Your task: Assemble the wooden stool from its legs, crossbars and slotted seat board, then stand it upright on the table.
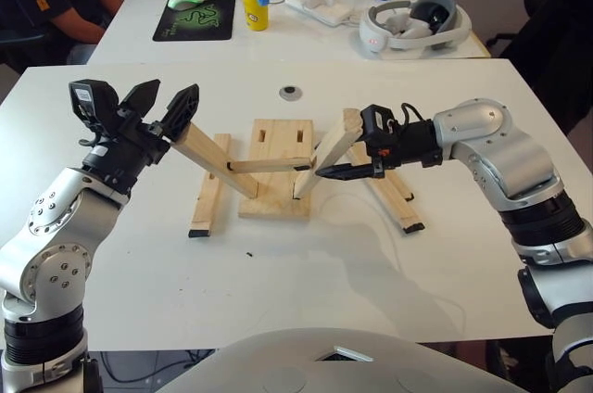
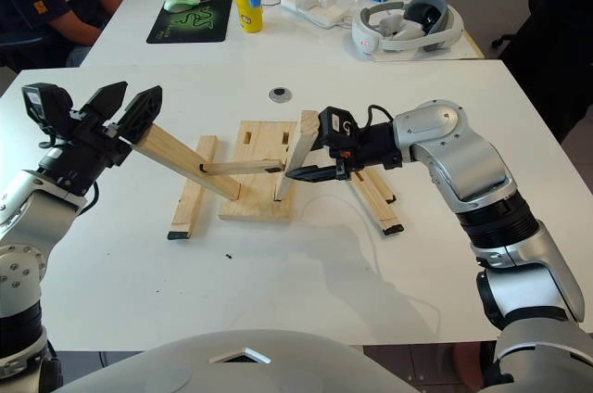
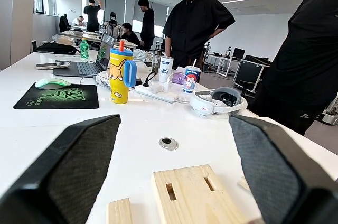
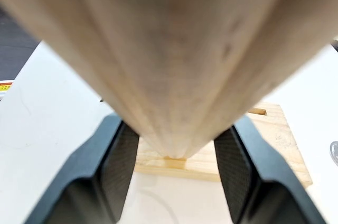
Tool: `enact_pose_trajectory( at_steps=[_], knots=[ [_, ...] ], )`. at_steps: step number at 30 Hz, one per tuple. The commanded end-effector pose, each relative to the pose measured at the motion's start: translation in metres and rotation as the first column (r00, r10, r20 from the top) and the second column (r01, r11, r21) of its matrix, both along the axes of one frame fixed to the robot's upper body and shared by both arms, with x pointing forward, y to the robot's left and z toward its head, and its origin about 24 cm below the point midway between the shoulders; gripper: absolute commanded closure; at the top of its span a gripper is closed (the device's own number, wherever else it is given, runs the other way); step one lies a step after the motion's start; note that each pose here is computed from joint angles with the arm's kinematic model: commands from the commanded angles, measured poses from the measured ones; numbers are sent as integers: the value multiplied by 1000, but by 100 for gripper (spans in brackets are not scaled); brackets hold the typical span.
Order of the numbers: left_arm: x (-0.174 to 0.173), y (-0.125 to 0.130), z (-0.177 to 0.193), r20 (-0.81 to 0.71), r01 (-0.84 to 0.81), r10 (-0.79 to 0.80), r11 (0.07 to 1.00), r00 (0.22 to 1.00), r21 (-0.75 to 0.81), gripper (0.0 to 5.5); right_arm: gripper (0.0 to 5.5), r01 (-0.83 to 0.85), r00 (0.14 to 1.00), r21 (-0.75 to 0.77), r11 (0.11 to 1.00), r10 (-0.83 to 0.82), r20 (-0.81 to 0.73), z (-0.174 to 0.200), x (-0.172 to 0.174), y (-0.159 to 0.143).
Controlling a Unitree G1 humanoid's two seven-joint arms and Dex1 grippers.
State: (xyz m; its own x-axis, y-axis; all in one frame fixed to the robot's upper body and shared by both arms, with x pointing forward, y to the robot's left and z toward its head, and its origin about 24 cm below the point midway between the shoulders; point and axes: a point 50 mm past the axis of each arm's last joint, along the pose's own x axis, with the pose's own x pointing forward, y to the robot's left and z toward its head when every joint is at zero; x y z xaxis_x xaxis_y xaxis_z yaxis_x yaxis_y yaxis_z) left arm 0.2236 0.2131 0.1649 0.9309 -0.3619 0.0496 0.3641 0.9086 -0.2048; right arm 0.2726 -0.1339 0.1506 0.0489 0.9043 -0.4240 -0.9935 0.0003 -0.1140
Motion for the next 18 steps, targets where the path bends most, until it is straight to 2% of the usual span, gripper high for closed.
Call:
enact_pose_trajectory(
  at_steps=[1, 9, 13, 18],
  knots=[
    [-17, 4, -71, -398, -8, 34, 998, 917, 65, 172, 345, -132, 962, -183, 974, 81, -262, -71, -35, 2],
    [-18, 3, -72, -402, -11, 35, 998, 915, 64, 172, 345, -150, 959, -200, 968, 93, -269, -75, -35, 2],
    [-17, 1, -70, -394, -4, 30, 998, 919, 65, 172, 345, -133, 954, -156, 979, 84, -287, -61, -25, 10],
    [-16, 1, -69, -388, -7, 35, 997, 921, 73, 172, 345, -105, 957, -142, 984, 62, -282, -43, -13, 2]
  ],
)
